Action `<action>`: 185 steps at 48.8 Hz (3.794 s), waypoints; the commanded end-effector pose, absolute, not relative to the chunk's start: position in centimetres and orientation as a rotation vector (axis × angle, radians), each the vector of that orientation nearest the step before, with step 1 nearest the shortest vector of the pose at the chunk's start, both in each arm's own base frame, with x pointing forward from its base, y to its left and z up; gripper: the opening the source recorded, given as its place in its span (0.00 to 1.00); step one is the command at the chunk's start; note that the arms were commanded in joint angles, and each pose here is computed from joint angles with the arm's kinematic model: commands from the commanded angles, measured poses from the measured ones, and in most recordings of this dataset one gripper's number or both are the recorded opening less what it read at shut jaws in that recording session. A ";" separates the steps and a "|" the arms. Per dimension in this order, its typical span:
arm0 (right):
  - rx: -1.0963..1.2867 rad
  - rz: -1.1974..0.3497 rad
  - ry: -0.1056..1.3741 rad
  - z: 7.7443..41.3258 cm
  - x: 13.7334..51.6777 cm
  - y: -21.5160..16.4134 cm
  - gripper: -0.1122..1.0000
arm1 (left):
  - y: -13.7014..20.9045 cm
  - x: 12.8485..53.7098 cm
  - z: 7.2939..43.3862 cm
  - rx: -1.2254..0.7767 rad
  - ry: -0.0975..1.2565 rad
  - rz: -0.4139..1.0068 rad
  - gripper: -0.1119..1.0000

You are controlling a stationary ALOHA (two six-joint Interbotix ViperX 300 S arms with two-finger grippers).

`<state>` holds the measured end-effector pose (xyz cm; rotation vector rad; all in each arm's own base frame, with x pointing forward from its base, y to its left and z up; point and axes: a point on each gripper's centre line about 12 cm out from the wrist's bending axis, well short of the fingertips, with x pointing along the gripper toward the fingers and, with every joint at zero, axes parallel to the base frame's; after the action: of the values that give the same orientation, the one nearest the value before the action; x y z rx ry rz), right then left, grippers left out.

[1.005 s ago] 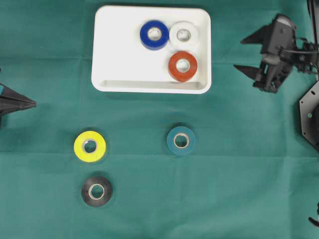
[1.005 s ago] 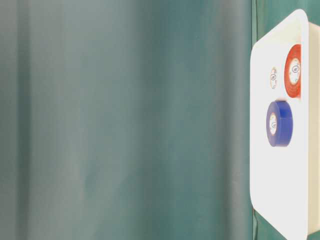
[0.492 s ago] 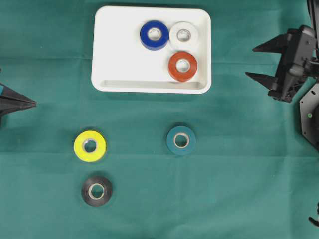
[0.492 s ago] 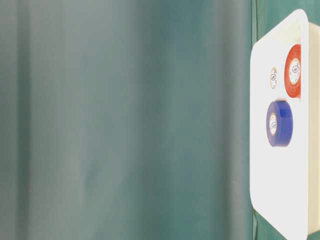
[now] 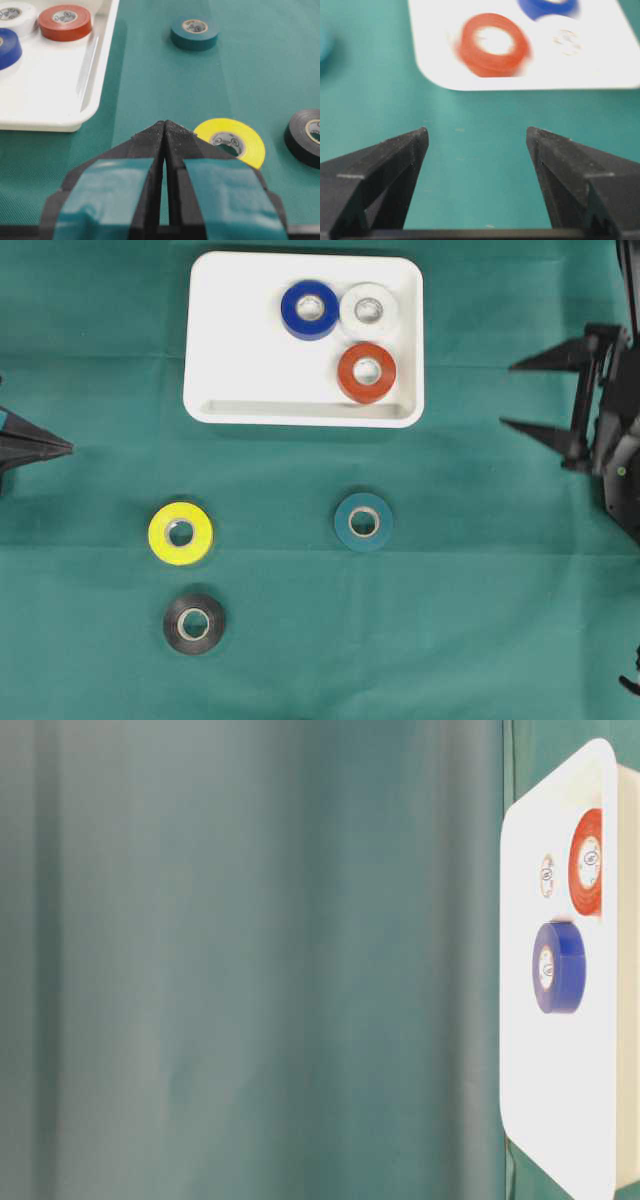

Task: Put the tape into the white case with the right arm.
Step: 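Release the white roll and retract the right gripper to the right, then move the right gripper to the black tape roll and grasp its rim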

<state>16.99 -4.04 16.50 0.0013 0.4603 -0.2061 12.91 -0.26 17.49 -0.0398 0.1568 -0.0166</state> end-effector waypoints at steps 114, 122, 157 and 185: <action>-0.099 0.260 0.553 16.6 38.8 7.7 0.50 | -0.3 13.0 17.9 -0.041 0.140 -0.018 0.10; -0.107 0.265 0.528 17.0 42.5 8.8 0.50 | -0.3 13.0 17.8 -0.040 0.131 -0.018 0.10; -0.152 0.246 0.523 17.3 53.1 13.5 0.49 | -0.3 12.8 17.5 -0.040 0.111 -0.018 0.10; -0.157 0.217 0.567 15.7 55.2 13.9 0.50 | -0.3 12.8 17.3 -0.040 0.111 -0.018 0.10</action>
<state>54.90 13.55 13.68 -0.1594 0.5966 0.2210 12.64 -0.24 16.85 -0.0400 0.1246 -0.0163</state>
